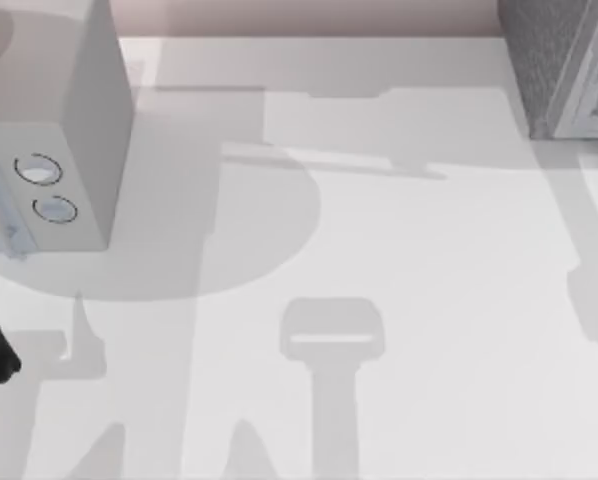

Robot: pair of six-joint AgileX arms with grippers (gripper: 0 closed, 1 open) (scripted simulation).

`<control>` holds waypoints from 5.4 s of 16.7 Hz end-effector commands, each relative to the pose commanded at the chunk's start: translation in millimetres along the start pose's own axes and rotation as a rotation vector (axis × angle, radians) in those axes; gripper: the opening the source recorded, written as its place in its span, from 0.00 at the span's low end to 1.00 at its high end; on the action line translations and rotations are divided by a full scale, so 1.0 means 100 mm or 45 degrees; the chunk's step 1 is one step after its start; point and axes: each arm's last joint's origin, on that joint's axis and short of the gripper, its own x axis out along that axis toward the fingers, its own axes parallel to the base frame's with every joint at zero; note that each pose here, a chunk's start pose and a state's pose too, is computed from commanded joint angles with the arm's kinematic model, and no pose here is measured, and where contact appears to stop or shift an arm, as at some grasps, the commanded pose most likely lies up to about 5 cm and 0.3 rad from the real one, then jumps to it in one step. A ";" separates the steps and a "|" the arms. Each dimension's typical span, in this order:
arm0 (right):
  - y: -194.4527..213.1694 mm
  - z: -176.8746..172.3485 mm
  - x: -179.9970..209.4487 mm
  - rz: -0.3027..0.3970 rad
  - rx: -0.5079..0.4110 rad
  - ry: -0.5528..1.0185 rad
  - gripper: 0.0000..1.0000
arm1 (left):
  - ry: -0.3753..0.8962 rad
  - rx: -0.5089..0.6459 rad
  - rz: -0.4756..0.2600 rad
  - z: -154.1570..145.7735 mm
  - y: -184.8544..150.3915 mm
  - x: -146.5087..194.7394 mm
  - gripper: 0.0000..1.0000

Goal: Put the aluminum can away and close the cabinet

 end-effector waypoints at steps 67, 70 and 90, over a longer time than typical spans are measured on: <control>-0.91 -3.37 -2.65 -0.002 -0.005 0.003 1.00 | 0.000 0.000 0.000 0.00 0.00 0.00 1.00; -1.23 -3.32 -2.49 -0.001 -0.006 0.001 1.00 | 0.000 0.000 0.000 0.00 0.00 0.00 1.00; -2.52 -3.68 -2.50 0.002 0.015 0.014 1.00 | 0.000 0.000 0.000 0.00 0.00 0.00 1.00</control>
